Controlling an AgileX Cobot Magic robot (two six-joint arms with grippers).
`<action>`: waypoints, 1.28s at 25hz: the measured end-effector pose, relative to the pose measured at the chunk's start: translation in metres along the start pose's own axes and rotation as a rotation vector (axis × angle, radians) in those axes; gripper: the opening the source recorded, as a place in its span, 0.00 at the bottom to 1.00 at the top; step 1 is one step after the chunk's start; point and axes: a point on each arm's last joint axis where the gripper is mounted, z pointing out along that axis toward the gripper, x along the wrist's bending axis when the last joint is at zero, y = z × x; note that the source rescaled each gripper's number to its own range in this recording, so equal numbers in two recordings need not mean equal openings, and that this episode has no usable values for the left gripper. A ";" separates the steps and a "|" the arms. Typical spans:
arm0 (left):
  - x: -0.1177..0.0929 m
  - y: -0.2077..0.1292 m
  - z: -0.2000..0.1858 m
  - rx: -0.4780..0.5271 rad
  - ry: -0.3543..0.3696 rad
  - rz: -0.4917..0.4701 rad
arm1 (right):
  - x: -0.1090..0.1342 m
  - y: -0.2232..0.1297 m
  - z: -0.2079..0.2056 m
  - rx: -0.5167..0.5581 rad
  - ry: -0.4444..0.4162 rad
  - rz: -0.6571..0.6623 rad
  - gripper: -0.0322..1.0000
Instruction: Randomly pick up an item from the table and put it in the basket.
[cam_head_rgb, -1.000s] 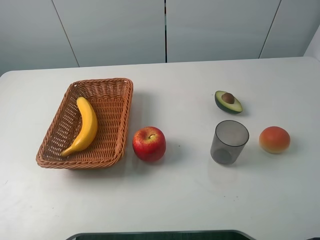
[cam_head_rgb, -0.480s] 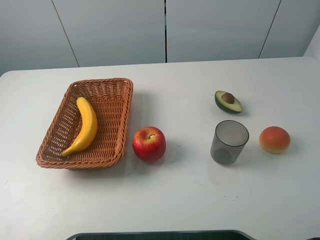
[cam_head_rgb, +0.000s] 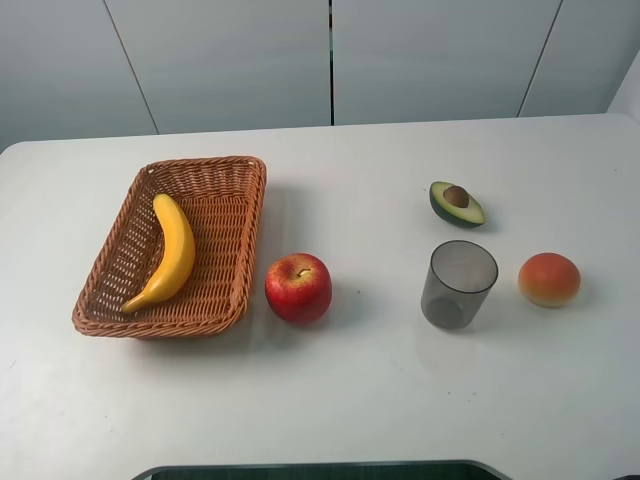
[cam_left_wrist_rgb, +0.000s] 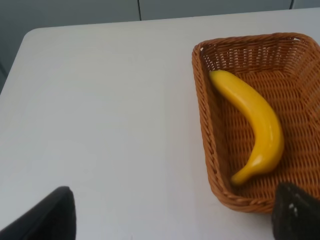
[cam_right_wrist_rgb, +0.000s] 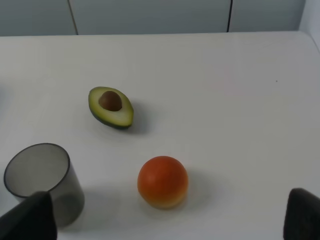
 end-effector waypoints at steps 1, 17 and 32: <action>0.000 0.000 0.000 0.000 0.000 0.000 | 0.000 0.000 0.000 0.000 0.000 -0.002 1.00; 0.000 0.000 0.000 0.000 0.000 -0.006 | 0.000 0.000 0.000 0.000 0.002 -0.003 1.00; 0.000 0.000 0.000 0.000 0.000 -0.006 | 0.000 0.000 0.000 -0.002 0.002 -0.003 1.00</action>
